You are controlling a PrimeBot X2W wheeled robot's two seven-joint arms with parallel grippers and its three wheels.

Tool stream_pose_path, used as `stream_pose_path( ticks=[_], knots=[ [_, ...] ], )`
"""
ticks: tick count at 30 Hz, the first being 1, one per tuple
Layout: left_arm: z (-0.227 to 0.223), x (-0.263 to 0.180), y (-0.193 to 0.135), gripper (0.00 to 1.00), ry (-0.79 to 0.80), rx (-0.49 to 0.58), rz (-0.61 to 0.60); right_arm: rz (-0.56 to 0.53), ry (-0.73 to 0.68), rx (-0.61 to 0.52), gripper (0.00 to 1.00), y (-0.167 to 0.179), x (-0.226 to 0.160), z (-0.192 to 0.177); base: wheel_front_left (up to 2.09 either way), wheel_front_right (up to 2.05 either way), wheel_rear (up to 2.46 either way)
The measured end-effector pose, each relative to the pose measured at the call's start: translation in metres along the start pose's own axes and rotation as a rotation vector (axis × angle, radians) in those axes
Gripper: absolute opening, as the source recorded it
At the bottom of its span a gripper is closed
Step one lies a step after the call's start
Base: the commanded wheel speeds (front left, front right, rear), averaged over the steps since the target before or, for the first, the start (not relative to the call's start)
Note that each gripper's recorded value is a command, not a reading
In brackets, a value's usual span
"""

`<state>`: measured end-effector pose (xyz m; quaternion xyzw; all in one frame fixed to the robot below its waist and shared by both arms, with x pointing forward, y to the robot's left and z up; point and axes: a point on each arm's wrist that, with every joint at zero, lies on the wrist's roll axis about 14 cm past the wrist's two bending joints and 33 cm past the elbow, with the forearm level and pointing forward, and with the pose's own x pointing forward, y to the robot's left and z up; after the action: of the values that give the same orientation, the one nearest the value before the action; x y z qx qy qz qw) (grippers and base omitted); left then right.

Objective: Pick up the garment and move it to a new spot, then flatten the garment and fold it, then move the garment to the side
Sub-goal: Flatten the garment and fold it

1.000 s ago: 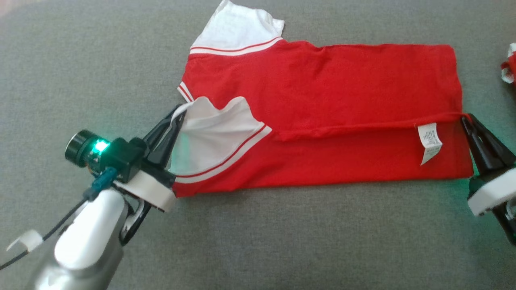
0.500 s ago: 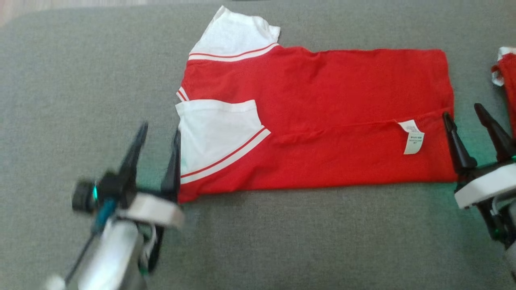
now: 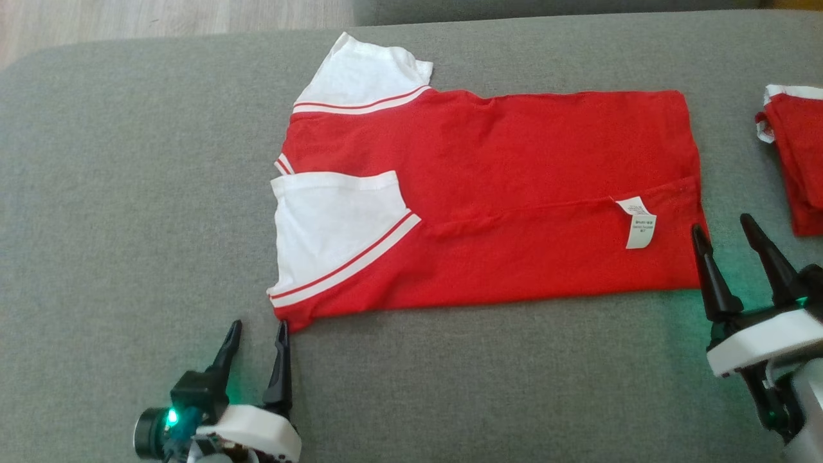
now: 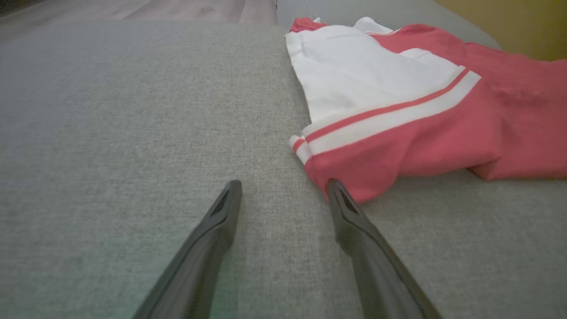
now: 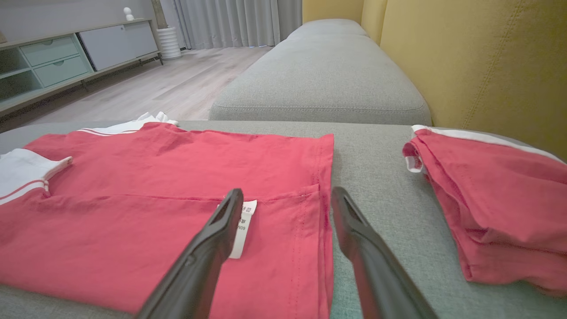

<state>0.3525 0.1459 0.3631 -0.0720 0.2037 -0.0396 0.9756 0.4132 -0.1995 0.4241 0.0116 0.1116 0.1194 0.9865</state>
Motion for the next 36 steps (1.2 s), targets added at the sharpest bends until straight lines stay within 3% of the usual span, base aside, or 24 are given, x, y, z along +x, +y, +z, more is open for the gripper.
stream_pose_path(
  ticks=[7, 8, 9, 10, 11, 12, 26, 27, 29, 36],
  knots=[
    [-0.006, 0.004, -0.010, 1.00, 0.025, 0.010, -0.055, -0.006, 0.002, -0.006, 1.00, -0.002, -0.001, -0.001, 0.00, 0.00, 0.00],
    [-0.007, 0.004, -0.012, 0.96, 0.028, 0.012, -0.063, -0.008, 0.004, -0.005, 1.00, -0.002, -0.001, -0.001, 0.00, 0.00, 0.00],
    [-0.008, 0.004, -0.014, 0.76, 0.031, 0.012, -0.076, -0.009, 0.005, -0.002, 1.00, -0.002, -0.001, -0.002, 0.00, 0.00, 0.00],
    [-0.008, 0.004, -0.017, 0.38, 0.033, 0.015, -0.088, -0.009, 0.007, 0.000, 1.00, -0.001, -0.001, -0.003, 0.00, 0.00, 0.00],
    [-0.008, 0.004, -0.019, 0.15, 0.035, 0.015, -0.100, -0.010, 0.011, 0.003, 1.00, -0.001, -0.001, -0.004, 0.00, 0.00, 0.00],
    [-0.009, 0.004, -0.023, 0.00, 0.037, 0.013, -0.117, -0.012, 0.018, 0.004, 1.00, -0.001, -0.001, -0.007, 0.00, 0.00, 0.00],
    [0.018, 0.002, -0.013, 0.00, -0.041, 0.126, -0.137, -0.081, 0.252, 0.039, 1.00, -0.014, -0.001, -0.062, 0.00, 0.00, 0.00],
    [0.021, 0.002, -0.012, 0.00, -0.049, 0.131, -0.136, -0.079, 0.275, 0.038, 0.82, -0.013, -0.001, -0.066, 0.00, 0.00, 0.00],
    [0.027, 0.001, -0.011, 0.00, -0.068, 0.138, -0.138, -0.073, 0.299, 0.037, 0.01, -0.011, -0.002, -0.069, 0.00, 0.00, 0.00],
    [0.041, -0.009, -0.011, 0.00, -0.110, 0.181, -0.152, -0.073, 0.308, 0.055, 0.00, -0.012, -0.007, -0.062, 0.00, 0.00, 0.00]
  ],
)
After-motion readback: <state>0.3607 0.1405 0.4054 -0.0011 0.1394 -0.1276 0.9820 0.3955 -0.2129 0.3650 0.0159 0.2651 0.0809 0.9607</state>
